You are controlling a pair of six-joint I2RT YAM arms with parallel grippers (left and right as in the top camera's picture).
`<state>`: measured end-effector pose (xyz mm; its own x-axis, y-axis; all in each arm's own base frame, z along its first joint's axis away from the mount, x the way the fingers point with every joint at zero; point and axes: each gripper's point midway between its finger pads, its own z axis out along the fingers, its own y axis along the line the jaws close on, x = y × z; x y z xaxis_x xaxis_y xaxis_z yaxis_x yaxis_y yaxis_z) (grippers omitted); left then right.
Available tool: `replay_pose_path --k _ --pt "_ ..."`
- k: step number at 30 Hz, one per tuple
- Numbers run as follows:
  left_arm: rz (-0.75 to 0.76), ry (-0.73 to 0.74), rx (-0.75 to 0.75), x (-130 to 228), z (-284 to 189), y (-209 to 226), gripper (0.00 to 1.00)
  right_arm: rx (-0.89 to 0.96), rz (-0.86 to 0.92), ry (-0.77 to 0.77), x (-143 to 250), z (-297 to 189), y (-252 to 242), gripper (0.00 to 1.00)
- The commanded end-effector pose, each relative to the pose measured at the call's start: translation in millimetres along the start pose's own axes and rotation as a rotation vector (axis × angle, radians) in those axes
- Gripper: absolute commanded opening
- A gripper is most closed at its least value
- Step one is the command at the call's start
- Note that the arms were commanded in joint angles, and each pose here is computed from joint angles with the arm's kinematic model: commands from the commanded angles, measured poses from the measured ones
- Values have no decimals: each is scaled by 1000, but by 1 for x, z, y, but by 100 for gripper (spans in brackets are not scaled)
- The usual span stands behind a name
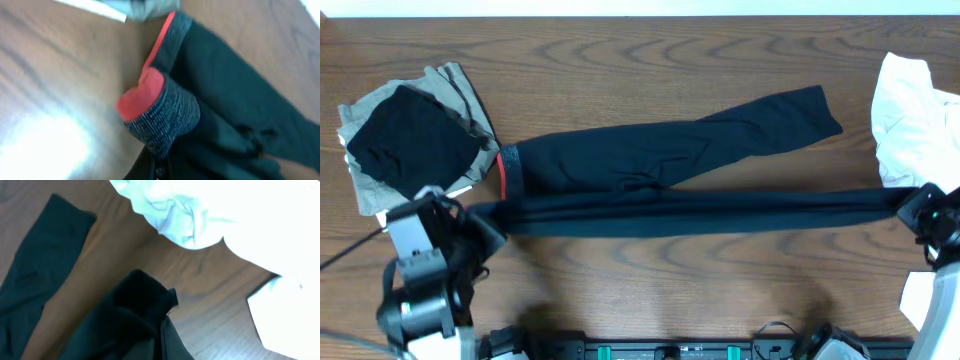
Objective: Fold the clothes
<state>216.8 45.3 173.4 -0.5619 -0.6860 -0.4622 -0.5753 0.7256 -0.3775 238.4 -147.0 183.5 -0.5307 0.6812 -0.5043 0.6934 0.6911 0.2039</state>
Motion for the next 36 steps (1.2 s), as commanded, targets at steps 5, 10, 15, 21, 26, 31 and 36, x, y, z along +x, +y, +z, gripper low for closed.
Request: replay_pose_path --k 5,10,15,21,26,31,36 --pt "-35 38 -8 -27 44 -11 6 9 -37 87 -14 37 17 1" --pt "-37 84 66 -35 76 -28 6 -22 -110 129 -17 66 48 1" --pt "-3 99 92 -36 98 -42 6 -56 -192 159 -16 89 85 1" --pt "57 61 109 -40 116 -61 6 -61 -248 177 -20 116 113 1" --pt "37 4 58 -52 124 -54 6 -52 -260 178 -25 137 121 1" --pt "40 -43 59 -64 130 -57 6 -46 -253 171 -31 158 126 1" --pt "26 -68 77 -72 140 -62 6 -42 -236 178 -32 177 129 1"
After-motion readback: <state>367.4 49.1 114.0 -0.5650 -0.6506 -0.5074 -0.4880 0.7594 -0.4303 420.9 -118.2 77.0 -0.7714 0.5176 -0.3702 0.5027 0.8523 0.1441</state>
